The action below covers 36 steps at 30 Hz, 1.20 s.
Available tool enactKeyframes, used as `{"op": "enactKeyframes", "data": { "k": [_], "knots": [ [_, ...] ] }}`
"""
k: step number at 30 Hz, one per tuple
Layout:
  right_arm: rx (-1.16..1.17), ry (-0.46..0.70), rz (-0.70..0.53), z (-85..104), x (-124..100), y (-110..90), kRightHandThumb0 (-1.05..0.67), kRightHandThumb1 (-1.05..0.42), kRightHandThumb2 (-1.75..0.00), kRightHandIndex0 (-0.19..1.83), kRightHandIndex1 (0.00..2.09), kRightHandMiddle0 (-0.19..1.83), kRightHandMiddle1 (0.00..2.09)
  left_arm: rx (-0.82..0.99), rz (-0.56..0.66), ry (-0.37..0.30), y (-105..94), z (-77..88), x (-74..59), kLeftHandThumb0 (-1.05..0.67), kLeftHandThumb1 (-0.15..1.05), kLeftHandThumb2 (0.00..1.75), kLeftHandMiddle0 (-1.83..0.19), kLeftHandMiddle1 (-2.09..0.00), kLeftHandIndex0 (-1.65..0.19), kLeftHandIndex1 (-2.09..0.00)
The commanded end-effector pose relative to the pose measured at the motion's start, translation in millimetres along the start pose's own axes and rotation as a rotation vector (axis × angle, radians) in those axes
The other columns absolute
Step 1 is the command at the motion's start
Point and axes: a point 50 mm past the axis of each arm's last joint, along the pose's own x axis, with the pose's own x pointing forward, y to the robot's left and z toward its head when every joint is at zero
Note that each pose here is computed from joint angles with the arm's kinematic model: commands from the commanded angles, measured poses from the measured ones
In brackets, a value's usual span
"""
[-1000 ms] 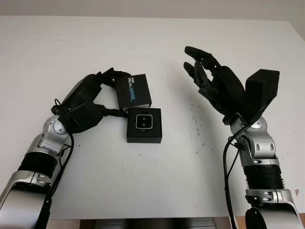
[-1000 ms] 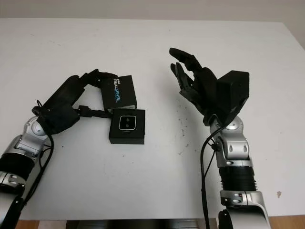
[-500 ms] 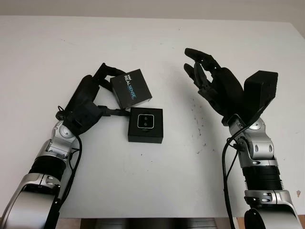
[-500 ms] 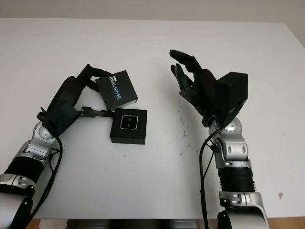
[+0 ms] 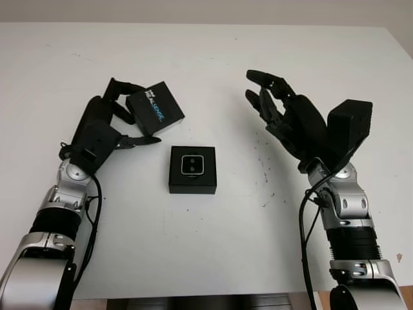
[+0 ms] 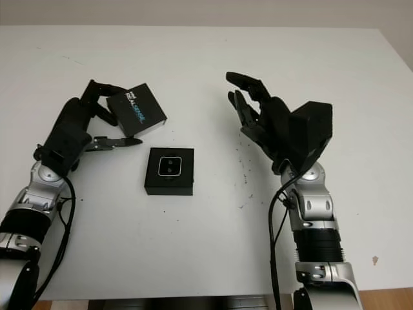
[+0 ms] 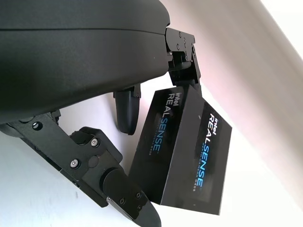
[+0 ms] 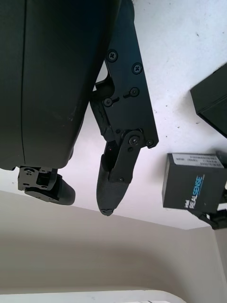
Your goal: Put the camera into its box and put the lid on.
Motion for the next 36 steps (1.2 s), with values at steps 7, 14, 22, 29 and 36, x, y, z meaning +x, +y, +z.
{"op": "enactKeyframes", "data": {
  "k": [7, 14, 22, 29, 36],
  "knots": [
    [0.012, -0.007, 0.003, -1.2, -2, 2, -0.53, -1.05, -0.61, 0.20, 0.06, -0.17, 0.85, -0.082, 0.055, -0.124, 28.3, 35.5, 8.3, -0.28, 1.05, 0.24, -0.23, -1.79, -0.16, -1.51],
    [0.015, -0.011, 0.009, -1.8, -2, 3, -0.53, -1.05, -0.61, 0.20, 0.06, -0.19, 0.87, -0.084, -0.044, -0.161, 32.4, 38.2, 13.0, -0.50, 1.05, 0.29, -0.44, -1.85, -0.28, -1.74],
    [0.014, -0.015, 0.008, -0.8, -2, 2, -0.54, -1.05, -0.62, 0.19, 0.05, -0.19, 0.85, -0.141, -0.248, -0.252, 26.6, 58.6, 0.7, -0.31, 1.05, 0.40, -0.37, -1.92, -0.28, -1.80],
    [0.012, -0.011, -0.005, 0.1, -1, 2, -0.55, -1.05, -0.61, 0.20, 0.06, -0.18, 0.86, -0.146, -0.378, -0.251, 15.6, 62.0, -9.2, -0.30, 1.05, 0.39, -0.47, -2.00, -0.33, -1.80],
    [0.021, -0.010, -0.011, -0.4, -2, 1, -0.54, -1.05, -0.61, 0.21, 0.06, -0.16, 0.84, -0.189, -0.458, -0.217, 7.8, 64.8, -24.1, -0.27, 1.05, 0.37, -0.40, -2.06, -0.34, -1.77]
  ]
}}
